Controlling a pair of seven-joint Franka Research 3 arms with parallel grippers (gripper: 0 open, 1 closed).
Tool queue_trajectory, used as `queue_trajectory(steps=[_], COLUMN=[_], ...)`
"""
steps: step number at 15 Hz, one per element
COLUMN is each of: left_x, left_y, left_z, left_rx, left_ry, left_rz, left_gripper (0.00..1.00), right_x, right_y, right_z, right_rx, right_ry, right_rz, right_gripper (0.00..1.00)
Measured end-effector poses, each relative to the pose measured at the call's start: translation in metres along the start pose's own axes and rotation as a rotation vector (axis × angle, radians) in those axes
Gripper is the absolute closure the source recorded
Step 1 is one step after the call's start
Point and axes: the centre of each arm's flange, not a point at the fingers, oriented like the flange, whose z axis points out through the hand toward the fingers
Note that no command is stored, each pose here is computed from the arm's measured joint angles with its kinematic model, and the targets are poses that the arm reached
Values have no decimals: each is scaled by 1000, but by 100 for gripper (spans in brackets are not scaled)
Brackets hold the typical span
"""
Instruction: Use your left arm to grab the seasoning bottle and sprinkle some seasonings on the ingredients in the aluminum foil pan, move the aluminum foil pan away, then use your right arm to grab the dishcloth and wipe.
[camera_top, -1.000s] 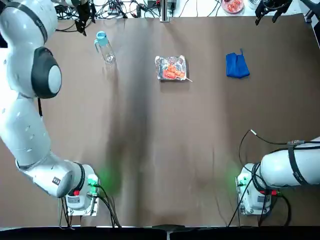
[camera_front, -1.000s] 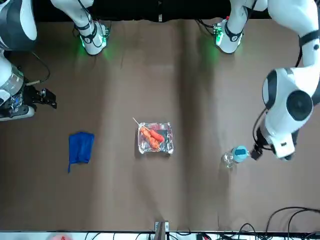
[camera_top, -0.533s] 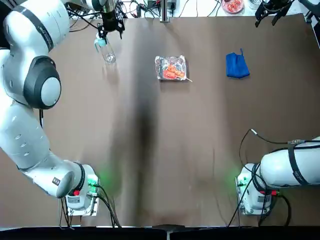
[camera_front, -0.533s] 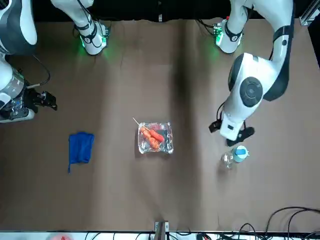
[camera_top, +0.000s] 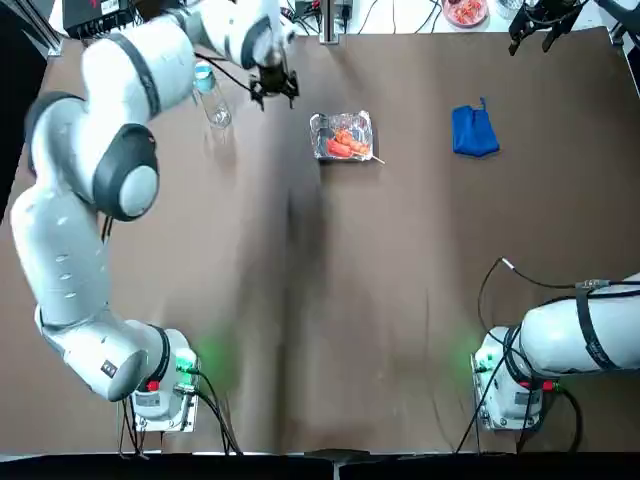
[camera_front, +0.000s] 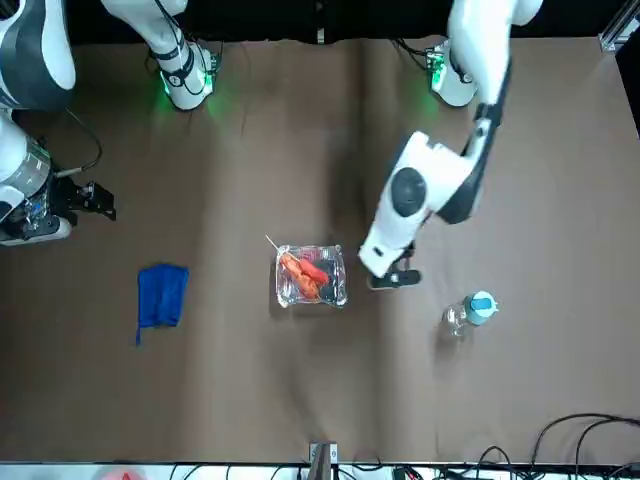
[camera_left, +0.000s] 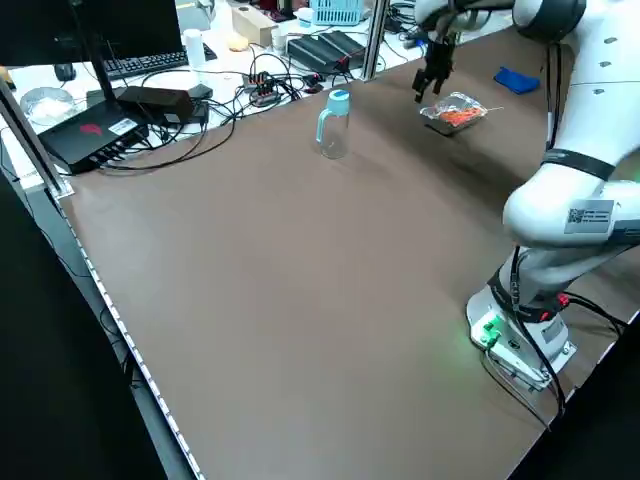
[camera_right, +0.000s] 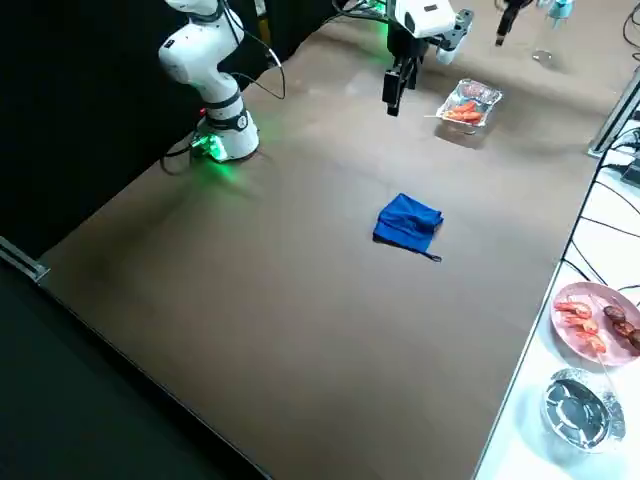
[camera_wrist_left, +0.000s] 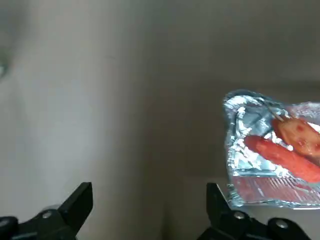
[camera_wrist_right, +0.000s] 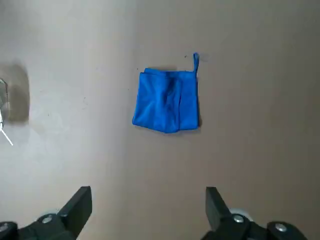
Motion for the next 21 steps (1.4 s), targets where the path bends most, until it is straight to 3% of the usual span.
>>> queue_trajectory(steps=[6,10,12,14,15,19,20,21], left_x=[-20,-32,-33,-33,-33,-33,-33,-33], left_y=[66,82,85,87,88,88,88,88], left_z=[84,126,128,126,124,124,125,124], left_rx=[-64,-52,-56,-69,-85,-89,-89,-89], left_ry=[86,66,64,61,50,47,47,47], left_rz=[55,52,47,33,13,9,9,9], left_gripper=[0,0,16,36,55,91,99,99], right_x=[0,-1,-1,0,0,9,13,16], right_y=[0,0,-2,-7,-10,-18,-22,-25], right_z=[0,1,1,1,2,34,46,55], right_rx=[1,1,1,1,1,6,6,7], right_ry=[-3,-7,-10,-10,-9,-68,-85,-97], right_rz=[0,0,-4,-12,-16,-34,-41,-45], right_gripper=[0,0,0,0,0,0,0,0])
